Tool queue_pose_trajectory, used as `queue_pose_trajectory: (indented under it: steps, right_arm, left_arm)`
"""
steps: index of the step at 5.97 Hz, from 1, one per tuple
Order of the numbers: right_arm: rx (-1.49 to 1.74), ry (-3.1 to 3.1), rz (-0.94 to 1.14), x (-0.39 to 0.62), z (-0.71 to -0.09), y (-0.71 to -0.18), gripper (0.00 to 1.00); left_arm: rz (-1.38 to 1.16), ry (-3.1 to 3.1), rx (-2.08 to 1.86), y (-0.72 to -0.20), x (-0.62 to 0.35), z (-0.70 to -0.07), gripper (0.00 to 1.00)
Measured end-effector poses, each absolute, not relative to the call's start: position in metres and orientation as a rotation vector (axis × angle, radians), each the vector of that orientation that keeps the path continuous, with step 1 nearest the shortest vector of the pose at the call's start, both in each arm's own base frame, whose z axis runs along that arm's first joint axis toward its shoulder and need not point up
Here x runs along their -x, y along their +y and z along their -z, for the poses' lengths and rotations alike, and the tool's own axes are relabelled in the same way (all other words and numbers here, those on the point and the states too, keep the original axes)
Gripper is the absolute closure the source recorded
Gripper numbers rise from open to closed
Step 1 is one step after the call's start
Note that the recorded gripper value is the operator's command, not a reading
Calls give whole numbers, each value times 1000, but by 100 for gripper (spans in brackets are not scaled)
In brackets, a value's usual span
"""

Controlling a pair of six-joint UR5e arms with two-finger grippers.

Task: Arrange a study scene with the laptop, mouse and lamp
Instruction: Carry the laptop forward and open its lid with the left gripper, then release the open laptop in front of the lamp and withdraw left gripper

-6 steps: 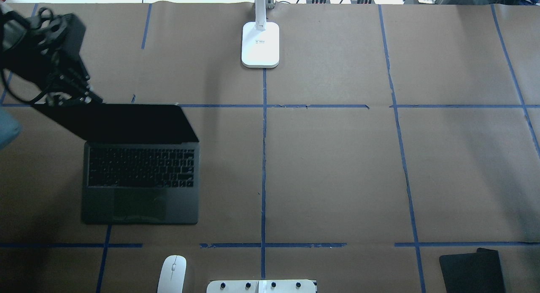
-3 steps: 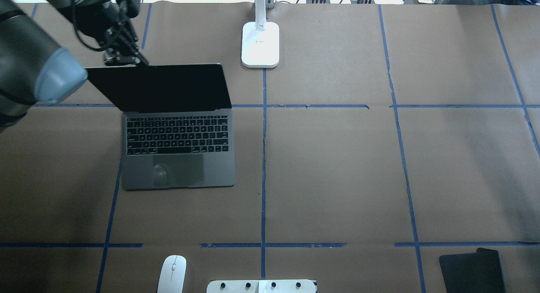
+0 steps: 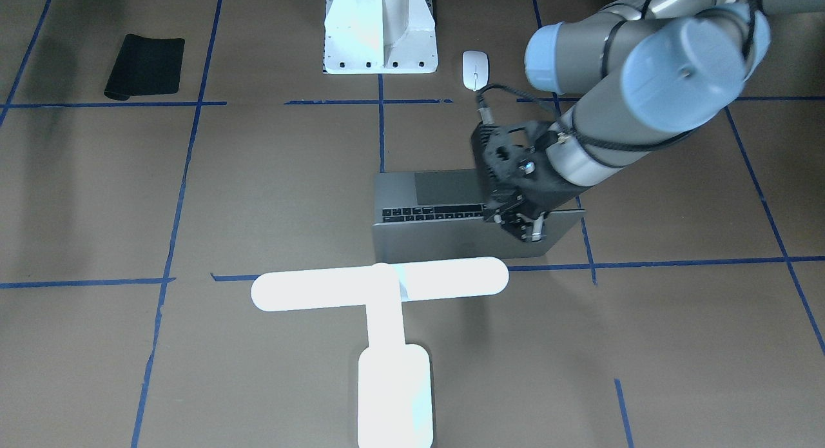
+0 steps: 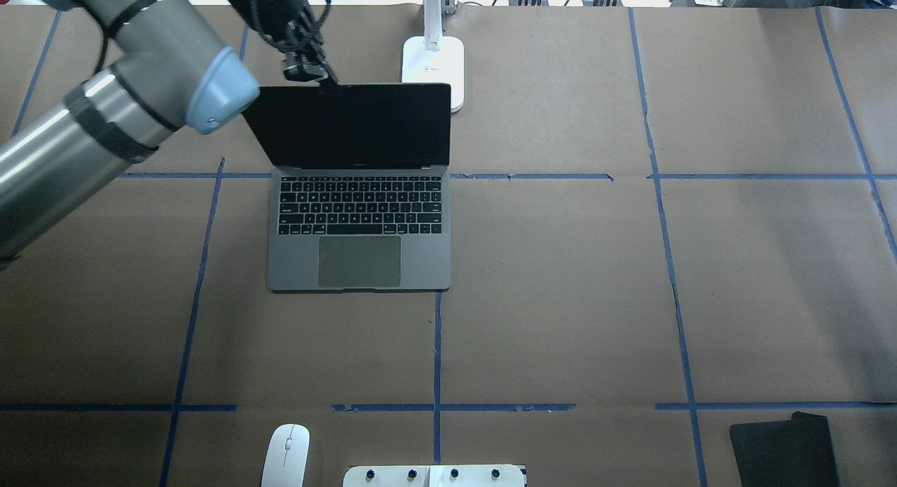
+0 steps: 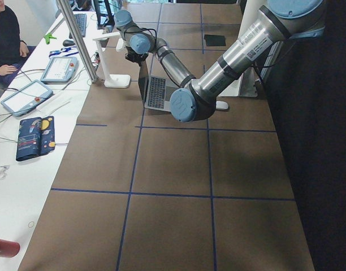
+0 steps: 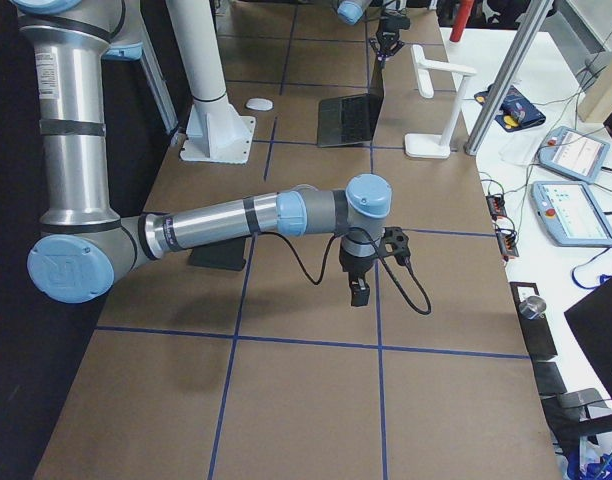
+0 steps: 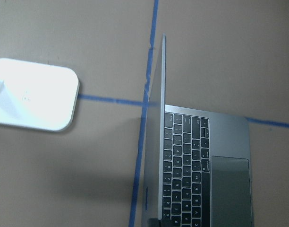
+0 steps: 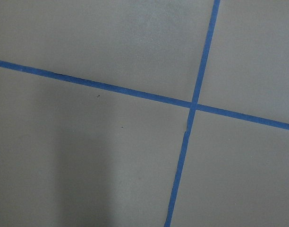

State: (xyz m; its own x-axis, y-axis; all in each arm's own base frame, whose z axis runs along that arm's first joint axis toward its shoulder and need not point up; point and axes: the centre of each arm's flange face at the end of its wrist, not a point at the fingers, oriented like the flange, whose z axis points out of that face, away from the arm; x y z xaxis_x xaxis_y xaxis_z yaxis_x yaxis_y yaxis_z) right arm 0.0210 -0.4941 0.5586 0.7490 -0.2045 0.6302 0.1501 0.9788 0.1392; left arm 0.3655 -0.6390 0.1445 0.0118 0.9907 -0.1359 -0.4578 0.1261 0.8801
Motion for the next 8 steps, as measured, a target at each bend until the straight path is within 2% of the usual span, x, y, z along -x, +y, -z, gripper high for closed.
queue_pose_trajectory:
  steps: [1,2,5,6,8]
  right_arm:
    - [-82,-698,194,-21,-559,-494,0]
    - [-81,-698,194,-21,-559,-494,0]
    - [-83,-698,195,-21,-558,-494,0]
    - [-84,-698,195,-21,-558,-494,0]
    - [-85,-698,195,-21,-557,-494,0]
  left_arm:
    - [-1321,933,-763,-652,-381,-139,97]
    - [-1334,930,-779,-659,-386,-138,88]
    - [-1341,915,-837,-665,-374,-167,22]
    - [-1333,906,-862,-662,-357,-185,4]
    - [-1287,880,-892,-630,-291,-230,0]
